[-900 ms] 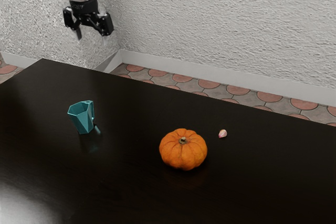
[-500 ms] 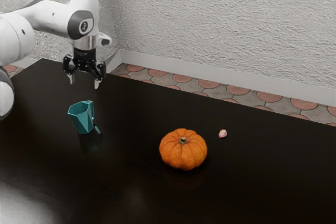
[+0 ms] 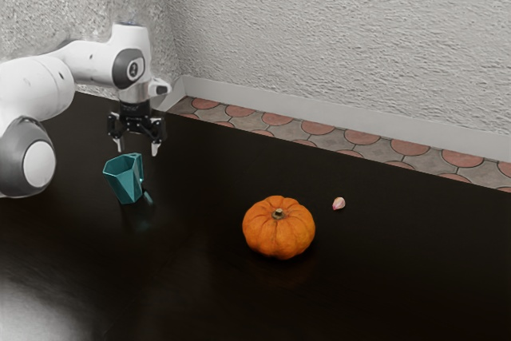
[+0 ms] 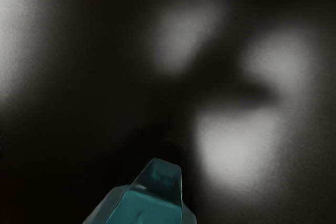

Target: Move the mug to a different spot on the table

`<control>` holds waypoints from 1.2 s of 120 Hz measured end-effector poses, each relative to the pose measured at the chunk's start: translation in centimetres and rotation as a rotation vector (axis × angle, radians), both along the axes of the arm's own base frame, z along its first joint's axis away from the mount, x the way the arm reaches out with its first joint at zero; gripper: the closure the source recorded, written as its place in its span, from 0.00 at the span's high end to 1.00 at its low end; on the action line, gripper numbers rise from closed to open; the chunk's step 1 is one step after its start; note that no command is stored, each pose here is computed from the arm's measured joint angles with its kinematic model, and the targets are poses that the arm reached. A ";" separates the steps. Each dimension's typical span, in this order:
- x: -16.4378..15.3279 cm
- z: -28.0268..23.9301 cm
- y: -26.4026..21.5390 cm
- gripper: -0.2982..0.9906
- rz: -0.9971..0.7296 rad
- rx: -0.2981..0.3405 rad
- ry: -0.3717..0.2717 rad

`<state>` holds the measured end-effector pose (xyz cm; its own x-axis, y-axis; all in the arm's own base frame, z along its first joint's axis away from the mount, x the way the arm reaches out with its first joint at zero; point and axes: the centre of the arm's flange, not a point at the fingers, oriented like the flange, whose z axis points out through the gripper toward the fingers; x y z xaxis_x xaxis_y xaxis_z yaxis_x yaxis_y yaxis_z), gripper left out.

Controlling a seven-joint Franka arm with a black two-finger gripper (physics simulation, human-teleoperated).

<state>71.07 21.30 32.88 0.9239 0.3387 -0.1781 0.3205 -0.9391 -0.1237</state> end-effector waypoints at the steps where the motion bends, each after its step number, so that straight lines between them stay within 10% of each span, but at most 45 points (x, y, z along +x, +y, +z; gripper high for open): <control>1: 0.0 -0.2 0.2 0.77 -0.003 -0.001 0.000; 30: -0.3 -3.9 2.5 0.75 -0.088 -0.034 0.009; 106: -0.6 -4.3 1.7 0.32 -0.249 -0.068 0.049; 144: -1.5 -3.3 -3.8 0.26 -0.336 -0.164 0.197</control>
<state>69.54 17.53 29.57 0.9211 -0.0235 -0.3887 -0.0220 -0.9997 0.0082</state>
